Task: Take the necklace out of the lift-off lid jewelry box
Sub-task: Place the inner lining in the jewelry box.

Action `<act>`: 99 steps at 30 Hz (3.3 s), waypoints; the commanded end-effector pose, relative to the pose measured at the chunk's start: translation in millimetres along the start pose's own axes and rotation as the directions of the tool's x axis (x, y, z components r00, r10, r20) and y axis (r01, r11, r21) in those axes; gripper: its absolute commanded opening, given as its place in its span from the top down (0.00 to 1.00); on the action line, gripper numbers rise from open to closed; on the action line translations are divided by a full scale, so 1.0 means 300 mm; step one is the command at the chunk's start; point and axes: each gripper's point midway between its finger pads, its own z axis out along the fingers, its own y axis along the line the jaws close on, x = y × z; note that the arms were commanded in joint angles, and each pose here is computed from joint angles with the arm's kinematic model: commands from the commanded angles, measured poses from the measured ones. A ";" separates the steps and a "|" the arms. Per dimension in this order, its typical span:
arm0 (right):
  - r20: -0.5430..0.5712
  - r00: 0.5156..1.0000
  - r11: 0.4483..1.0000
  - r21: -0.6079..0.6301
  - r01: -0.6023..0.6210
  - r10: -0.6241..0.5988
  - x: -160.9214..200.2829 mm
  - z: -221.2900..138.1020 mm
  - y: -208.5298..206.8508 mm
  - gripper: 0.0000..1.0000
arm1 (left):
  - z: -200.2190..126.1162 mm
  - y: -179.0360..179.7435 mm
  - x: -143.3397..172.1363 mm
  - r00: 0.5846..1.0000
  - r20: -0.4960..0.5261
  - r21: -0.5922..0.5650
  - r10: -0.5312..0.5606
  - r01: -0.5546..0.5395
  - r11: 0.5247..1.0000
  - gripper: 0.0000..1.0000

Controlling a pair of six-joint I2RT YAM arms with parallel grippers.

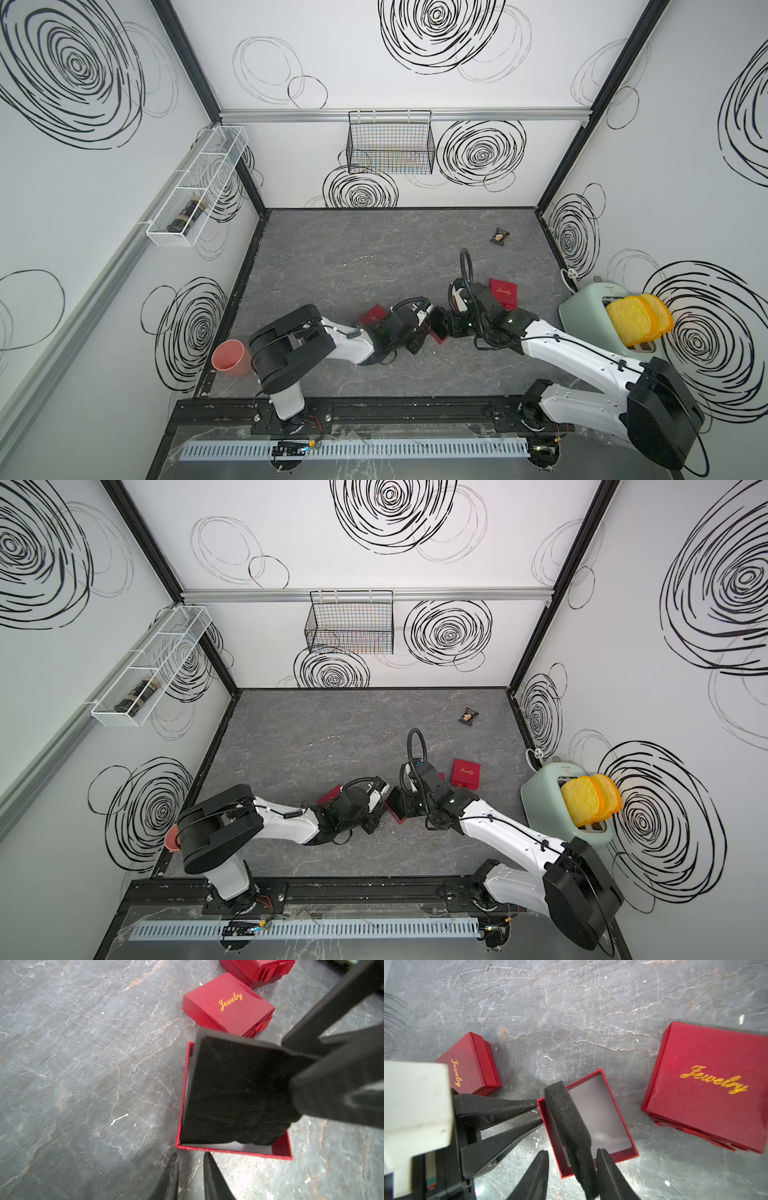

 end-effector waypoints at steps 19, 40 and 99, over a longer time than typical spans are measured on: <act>0.060 0.983 0.983 -0.038 0.179 -0.176 -0.098 -0.058 0.106 0.79 | -0.032 0.009 -0.068 0.997 0.076 -0.005 -0.021 0.022 1.000 0.74; -0.084 0.995 0.998 0.032 0.063 -0.060 -0.016 0.125 -0.091 0.87 | -0.172 0.023 -0.088 0.986 0.161 -0.011 -0.032 0.035 0.999 0.74; -0.029 0.995 0.979 0.180 0.096 -0.092 -0.163 0.057 -0.069 0.60 | -0.382 0.077 -0.092 0.968 0.249 -0.039 -0.016 0.027 0.999 0.34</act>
